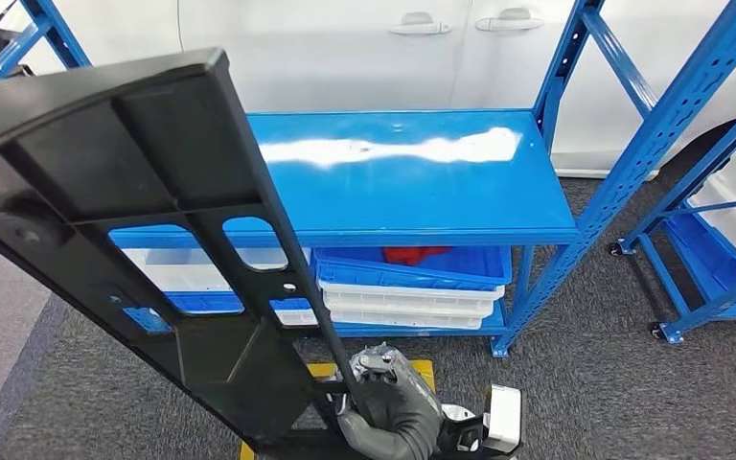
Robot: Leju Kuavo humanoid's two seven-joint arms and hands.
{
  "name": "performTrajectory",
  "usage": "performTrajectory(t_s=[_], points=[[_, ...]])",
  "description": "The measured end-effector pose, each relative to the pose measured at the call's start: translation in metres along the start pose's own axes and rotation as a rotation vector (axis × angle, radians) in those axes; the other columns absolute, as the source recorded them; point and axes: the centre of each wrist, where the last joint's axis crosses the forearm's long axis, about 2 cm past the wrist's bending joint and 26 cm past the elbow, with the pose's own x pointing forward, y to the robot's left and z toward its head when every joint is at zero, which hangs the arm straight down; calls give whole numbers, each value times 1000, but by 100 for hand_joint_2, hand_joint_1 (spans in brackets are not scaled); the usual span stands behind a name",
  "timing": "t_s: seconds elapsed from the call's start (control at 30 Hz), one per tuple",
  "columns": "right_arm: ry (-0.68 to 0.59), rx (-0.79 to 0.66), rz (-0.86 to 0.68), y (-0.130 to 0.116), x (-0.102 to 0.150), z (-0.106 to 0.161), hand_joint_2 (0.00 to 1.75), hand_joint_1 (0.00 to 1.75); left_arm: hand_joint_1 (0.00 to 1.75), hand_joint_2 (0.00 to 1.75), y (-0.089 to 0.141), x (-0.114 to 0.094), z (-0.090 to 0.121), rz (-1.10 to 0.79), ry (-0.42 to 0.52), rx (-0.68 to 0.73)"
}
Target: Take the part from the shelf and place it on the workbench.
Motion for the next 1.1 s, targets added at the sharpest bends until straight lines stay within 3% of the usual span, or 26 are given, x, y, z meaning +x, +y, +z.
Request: performTrajectory(t_s=[1.1], points=[[15, 24, -42, 0, -4, 7, 175, 175, 0, 175, 1, 0, 0, -2, -1, 16]])
